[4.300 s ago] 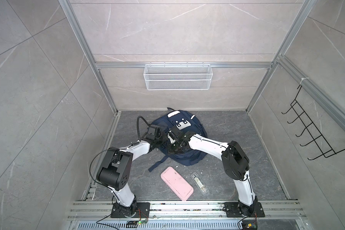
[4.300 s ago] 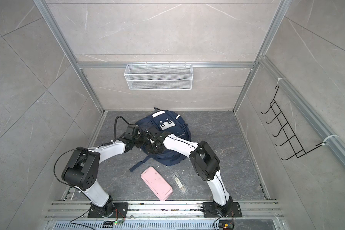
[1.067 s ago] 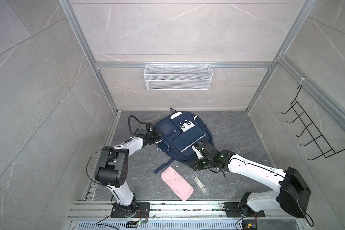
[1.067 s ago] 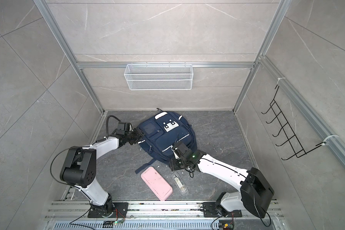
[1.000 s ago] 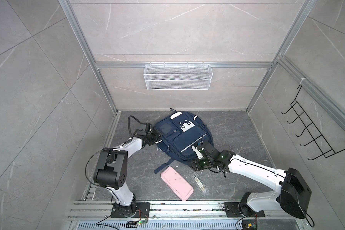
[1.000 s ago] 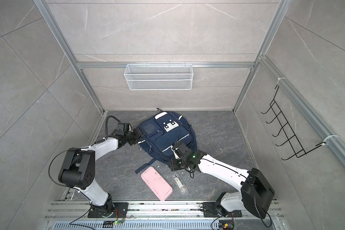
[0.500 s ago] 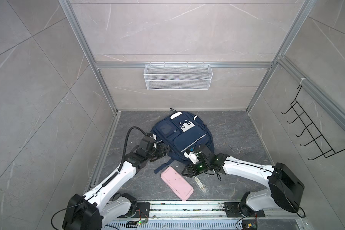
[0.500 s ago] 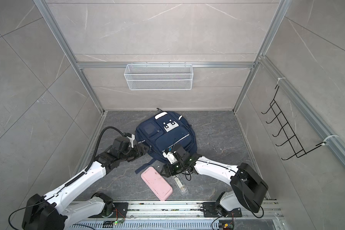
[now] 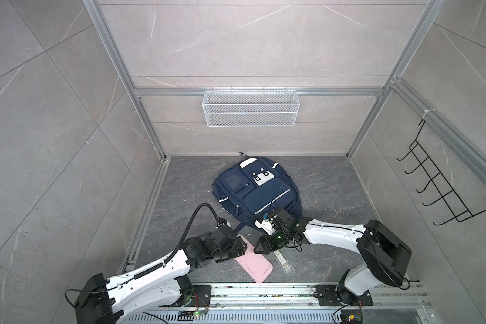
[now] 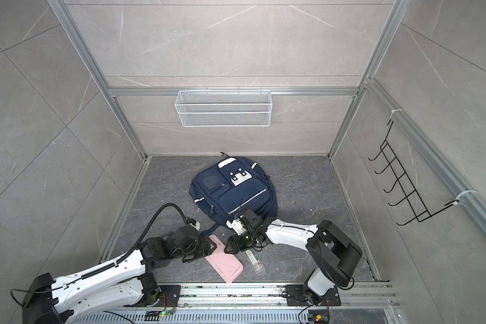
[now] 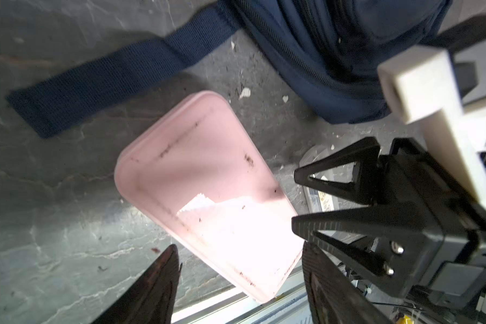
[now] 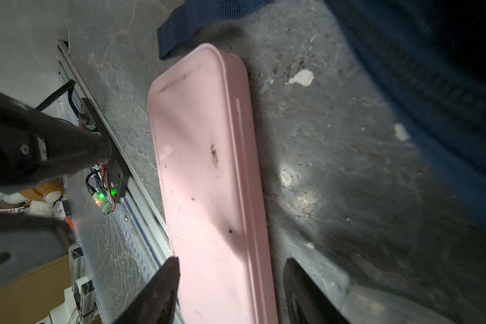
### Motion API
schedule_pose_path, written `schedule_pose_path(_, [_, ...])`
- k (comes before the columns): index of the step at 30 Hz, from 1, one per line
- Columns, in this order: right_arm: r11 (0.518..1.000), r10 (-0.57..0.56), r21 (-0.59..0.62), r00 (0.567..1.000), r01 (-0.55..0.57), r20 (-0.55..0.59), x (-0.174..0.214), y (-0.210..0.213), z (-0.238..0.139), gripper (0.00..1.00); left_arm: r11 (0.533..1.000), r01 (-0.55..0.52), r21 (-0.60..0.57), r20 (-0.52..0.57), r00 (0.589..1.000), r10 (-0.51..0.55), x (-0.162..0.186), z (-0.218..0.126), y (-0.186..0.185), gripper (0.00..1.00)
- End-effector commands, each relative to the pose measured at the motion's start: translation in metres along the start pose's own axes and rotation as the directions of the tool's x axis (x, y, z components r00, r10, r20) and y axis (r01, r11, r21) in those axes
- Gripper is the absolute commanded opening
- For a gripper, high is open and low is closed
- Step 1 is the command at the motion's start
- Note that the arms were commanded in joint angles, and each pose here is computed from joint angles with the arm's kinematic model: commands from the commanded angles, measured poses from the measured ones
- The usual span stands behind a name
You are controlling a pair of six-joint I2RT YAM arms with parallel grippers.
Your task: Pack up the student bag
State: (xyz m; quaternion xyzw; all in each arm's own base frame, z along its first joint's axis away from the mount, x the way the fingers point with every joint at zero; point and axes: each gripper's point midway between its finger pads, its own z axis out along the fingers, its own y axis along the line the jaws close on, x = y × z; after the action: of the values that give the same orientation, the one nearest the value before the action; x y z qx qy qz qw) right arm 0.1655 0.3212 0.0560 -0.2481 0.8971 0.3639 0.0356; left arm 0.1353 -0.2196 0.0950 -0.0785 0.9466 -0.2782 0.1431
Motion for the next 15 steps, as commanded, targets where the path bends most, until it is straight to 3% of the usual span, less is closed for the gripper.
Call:
schedule_pose_path(1, [1.0,-0.001,-0.004,1.0,0.001,0.005,0.004,-0.002,0.003,0.61,0.997,0.079,-0.023,0.019,0.997,-0.078,0.006,0.004,0.0,0.71])
schedule_pose_path(15, [1.0,0.024,-0.01,1.0,-0.025,-0.008,0.012,-0.009,0.01,0.6,0.994,0.094,-0.064,-0.048,0.994,-0.097,0.051,0.037,0.004,0.7])
